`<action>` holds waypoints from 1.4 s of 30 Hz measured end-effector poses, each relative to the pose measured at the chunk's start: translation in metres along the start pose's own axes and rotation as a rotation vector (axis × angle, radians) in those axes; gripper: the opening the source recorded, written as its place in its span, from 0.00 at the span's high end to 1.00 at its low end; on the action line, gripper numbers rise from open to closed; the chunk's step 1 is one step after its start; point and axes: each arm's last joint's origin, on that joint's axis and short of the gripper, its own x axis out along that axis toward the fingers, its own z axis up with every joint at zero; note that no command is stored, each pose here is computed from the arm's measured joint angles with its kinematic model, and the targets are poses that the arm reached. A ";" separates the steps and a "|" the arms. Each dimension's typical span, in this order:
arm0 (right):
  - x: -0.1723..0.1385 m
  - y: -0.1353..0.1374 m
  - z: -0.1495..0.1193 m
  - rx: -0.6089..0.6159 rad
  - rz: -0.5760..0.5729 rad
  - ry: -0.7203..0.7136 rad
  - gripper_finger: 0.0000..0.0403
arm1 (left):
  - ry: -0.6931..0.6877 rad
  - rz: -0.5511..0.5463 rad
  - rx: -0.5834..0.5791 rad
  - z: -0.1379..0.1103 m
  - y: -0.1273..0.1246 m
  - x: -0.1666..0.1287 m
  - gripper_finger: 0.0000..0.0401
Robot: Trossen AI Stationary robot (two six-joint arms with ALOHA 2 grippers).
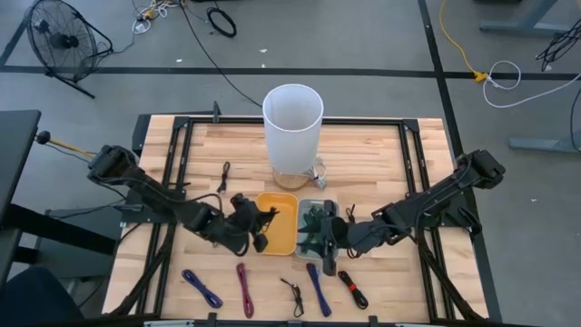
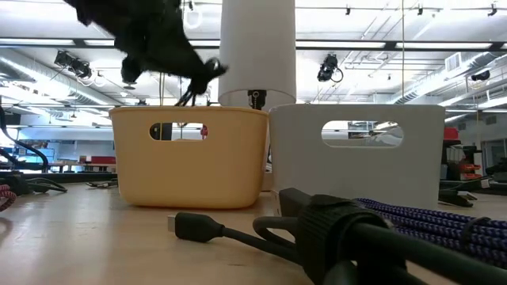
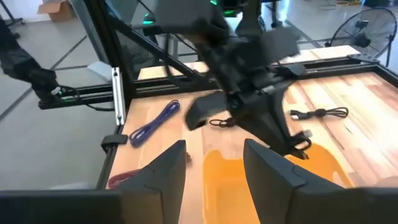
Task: Pick & Place USB Port
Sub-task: Put the black charger cable into the yellow bin
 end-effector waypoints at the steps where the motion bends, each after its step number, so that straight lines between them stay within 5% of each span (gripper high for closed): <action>1: 0.000 0.001 -0.001 -0.003 0.000 0.005 0.61 | 0.024 0.004 -0.017 -0.001 0.002 0.004 0.98; 10: -0.003 0.005 -0.004 -0.012 0.003 0.020 0.61 | 0.190 0.014 -0.114 -0.009 0.017 0.041 0.97; 18: -0.003 0.004 -0.008 -0.013 -0.008 0.054 0.61 | 0.235 0.010 -0.113 -0.012 0.021 0.049 0.69; 23: -0.003 0.003 -0.010 -0.004 -0.020 0.076 0.61 | 0.187 -0.040 -0.016 -0.006 0.017 0.048 0.55; 33: -0.022 -0.026 -0.050 0.217 -0.355 0.468 0.61 | -0.001 -0.304 0.227 0.009 -0.013 0.031 0.48; 42: -0.046 -0.043 -0.070 0.434 -0.613 0.717 0.61 | -0.063 -0.390 0.246 0.011 -0.023 0.024 0.48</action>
